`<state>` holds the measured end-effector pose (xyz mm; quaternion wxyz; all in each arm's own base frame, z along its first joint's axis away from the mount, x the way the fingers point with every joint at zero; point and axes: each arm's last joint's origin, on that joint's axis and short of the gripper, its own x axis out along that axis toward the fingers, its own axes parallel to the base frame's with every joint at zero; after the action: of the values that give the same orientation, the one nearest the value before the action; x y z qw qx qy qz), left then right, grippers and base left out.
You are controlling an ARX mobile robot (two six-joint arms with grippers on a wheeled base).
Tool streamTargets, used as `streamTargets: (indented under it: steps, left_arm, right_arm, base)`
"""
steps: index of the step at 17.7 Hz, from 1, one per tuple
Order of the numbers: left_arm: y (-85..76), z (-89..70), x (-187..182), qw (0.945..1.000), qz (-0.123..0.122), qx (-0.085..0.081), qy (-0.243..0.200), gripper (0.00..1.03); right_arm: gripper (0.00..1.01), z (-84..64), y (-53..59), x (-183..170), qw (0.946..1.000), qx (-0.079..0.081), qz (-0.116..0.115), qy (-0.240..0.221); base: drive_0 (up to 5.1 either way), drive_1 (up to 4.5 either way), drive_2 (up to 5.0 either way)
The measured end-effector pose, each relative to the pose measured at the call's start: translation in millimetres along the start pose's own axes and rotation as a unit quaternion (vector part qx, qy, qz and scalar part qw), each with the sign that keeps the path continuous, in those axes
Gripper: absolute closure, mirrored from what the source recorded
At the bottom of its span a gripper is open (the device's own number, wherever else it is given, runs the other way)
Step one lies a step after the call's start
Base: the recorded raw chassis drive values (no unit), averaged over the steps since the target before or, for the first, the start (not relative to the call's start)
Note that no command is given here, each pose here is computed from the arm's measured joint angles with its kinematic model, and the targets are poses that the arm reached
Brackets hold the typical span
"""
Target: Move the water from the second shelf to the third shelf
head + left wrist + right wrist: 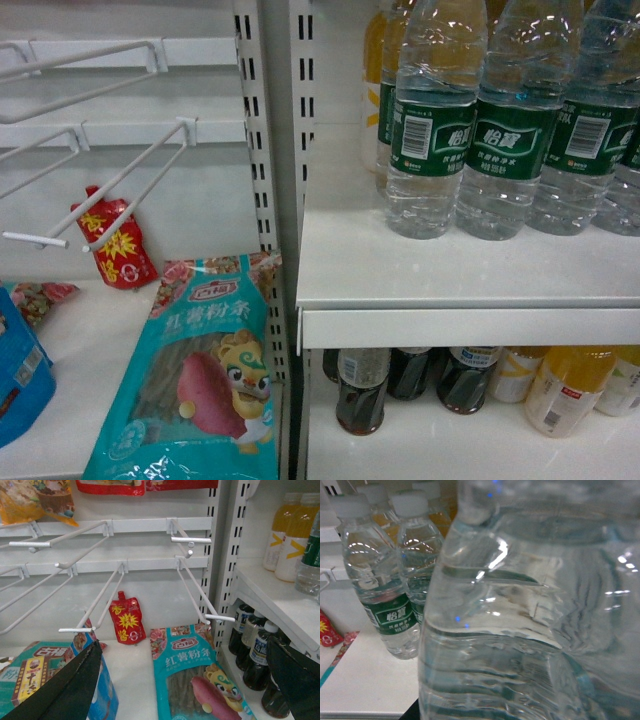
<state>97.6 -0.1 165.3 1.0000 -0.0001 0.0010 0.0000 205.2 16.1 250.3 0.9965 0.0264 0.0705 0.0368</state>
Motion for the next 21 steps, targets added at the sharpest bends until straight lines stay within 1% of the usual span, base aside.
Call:
streamTargets:
  steps: [2,6,10,15,19,21]
  left_arm:
    - [0.0,0.0,0,1.0,0.0,0.0,0.0,0.05]
    - [0.0,0.0,0,1.0,0.0,0.0,0.0,0.05]
    - [0.0,0.0,0,1.0,0.0,0.0,0.0,0.05]
    - [0.0,0.0,0,1.0,0.0,0.0,0.0,0.05]
    - [0.0,0.0,0,1.0,0.0,0.0,0.0,0.05]
    - [0.0,0.0,0,1.0,0.0,0.0,0.0,0.05]
  right_arm:
    - [0.58,-7.5,-0.1,19,0.9999,-0.002,0.005,0.01]
    - [0.58,-3.6,2.5,50,0.9998,-0.002,0.017,0.005]
    - [0.58,-7.9,2.7,76,0.9998,-0.004,0.017,0.008]
    - [0.58,-15.3,1.8,94,0.9999,-0.002,0.013,0.003]
    - [0.58,-21.4,1.3,105,0.9999,0.003,0.011,0.008]
    - [0.58,-22.8,1.1,109,0.9999,0.006,0.01,0.002]
  base:
    - [0.0,0.0,0.0]
    - [0.0,0.0,0.0]
    - [0.0,0.0,0.0]
    - [0.0,0.0,0.0]
    - [0.0,0.0,0.0]
    - [0.0,0.0,0.0]
